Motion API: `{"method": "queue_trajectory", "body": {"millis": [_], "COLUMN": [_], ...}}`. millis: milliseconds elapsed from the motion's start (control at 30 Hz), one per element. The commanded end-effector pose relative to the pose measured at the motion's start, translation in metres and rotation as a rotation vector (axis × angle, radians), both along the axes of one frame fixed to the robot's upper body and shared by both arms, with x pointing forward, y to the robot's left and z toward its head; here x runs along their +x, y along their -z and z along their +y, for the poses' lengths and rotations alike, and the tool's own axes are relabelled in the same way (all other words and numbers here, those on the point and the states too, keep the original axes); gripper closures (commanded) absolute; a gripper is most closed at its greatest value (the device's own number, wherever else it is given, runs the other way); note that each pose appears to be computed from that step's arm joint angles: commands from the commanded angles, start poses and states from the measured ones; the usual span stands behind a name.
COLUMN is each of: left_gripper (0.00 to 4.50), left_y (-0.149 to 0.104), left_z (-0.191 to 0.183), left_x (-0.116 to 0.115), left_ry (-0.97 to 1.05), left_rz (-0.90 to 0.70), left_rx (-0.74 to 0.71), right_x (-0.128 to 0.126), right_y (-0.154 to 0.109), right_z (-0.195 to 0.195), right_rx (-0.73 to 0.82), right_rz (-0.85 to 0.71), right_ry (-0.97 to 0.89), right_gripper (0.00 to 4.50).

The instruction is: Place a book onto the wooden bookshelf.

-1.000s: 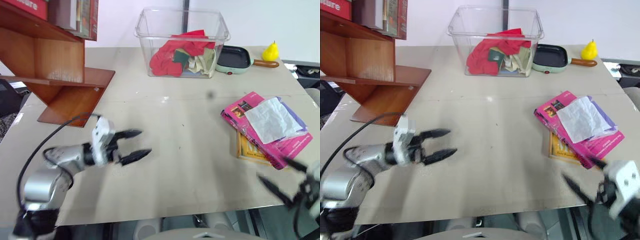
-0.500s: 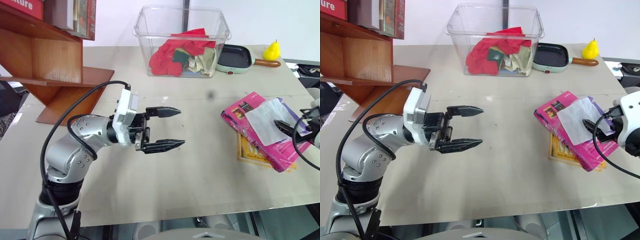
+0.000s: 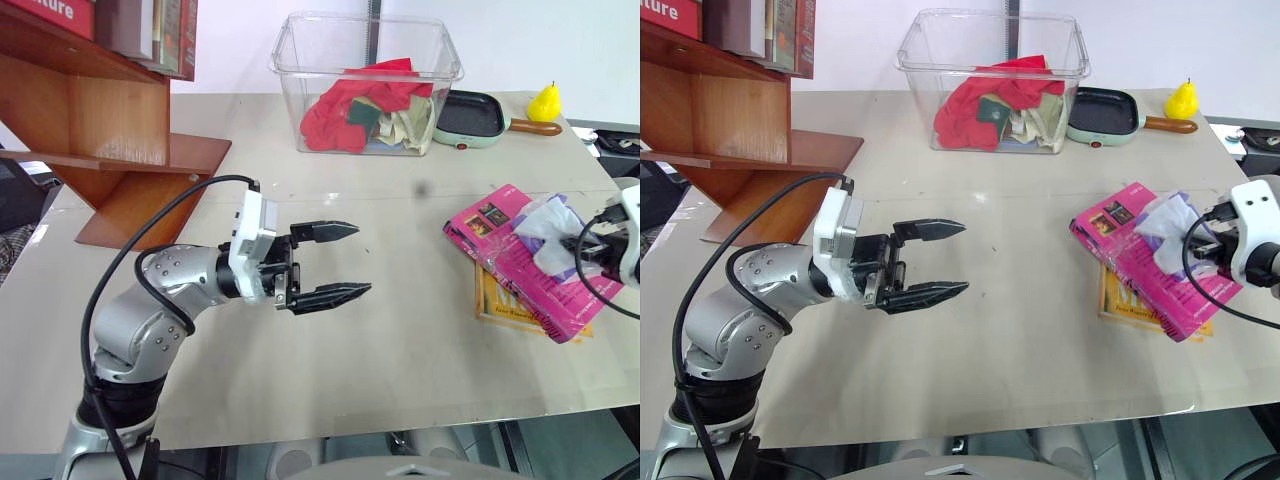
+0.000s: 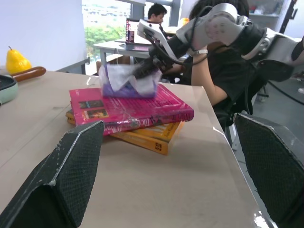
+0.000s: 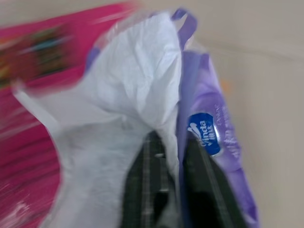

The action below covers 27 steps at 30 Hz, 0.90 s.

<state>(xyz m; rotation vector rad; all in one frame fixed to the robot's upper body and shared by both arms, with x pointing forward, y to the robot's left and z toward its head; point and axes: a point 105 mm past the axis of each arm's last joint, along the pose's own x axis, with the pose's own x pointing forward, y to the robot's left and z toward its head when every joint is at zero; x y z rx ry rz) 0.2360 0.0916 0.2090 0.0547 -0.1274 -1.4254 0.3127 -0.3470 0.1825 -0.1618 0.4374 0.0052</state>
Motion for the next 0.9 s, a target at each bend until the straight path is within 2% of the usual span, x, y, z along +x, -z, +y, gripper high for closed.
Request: {"method": "queue_trajectory", "body": {"millis": [33, 100, 167, 200, 233, 300, 400, 467, 533, 567, 633, 700, 800, 900], "left_gripper": [0.00, 0.00, 0.00, 0.00, 0.00, 0.00, 0.00, 0.00, 0.00, 0.00, 0.00, 0.00, 0.00, 0.00], "left_y": [-0.011, -0.013, -0.012, -0.012, -0.012, -0.012, -0.012, -0.012, -0.012, -0.011, -0.011, -0.010, -0.010, -0.008], "left_z": [-0.003, -0.005, -0.007, -0.007, -0.007, -0.007, -0.008, -0.007, -0.006, -0.007, -0.007, -0.008, -0.009, -0.010], "left_x": [-0.002, 0.000, 0.000, 0.001, 0.002, 0.002, 0.002, 0.002, 0.001, 0.001, 0.000, 0.000, 0.000, -0.001], "left_ry": [0.011, 0.017, 0.022, 0.021, 0.021, 0.023, 0.030, 0.030, 0.031, 0.031, 0.033, 0.036, 0.048, 0.065], "left_rz": [-0.059, -0.068, -0.073, -0.074, -0.075, -0.076, -0.075, -0.074, -0.074, -0.074, -0.073, -0.071, -0.063, -0.057], "left_rx": [-0.036, -0.048, -0.050, -0.054, -0.057, -0.062, -0.067, -0.067, -0.065, -0.065, -0.065, -0.066, -0.073, -0.065], "right_x": [0.015, 0.029, 0.040, 0.045, 0.050, 0.056, 0.057, 0.053, 0.050, 0.048, 0.039, 0.013, -0.036, -0.078], "right_y": [-0.031, -0.031, -0.027, -0.022, -0.016, -0.003, 0.010, 0.008, -0.006, -0.014, -0.031, -0.041, -0.033, -0.010], "right_z": [-0.055, -0.065, -0.063, -0.065, -0.065, -0.068, -0.073, -0.077, -0.077, -0.074, -0.060, -0.037, -0.002, 0.009], "right_rx": [-0.046, -0.039, -0.024, -0.067, -0.065, -0.087, -0.138, -0.170, -0.253, -0.274, -0.194, -0.106, 0.033, 0.150], "right_rz": [-0.126, -0.135, -0.122, -0.102, -0.082, -0.042, 0.011, 0.022, 0.003, -0.011, -0.051, -0.046, 0.041, 0.131], "right_ry": [0.266, 0.324, 0.291, 0.286, 0.277, 0.275, 0.245, 0.217, 0.148, 0.104, 0.020, -0.100, -0.217, -0.153], "right_gripper": [4.45, 4.45, 4.45, 4.45, 3.92, 3.17, 1.82, 0.84, 0.02, 0.02, 0.02, 0.02, 0.02, 0.02]}}
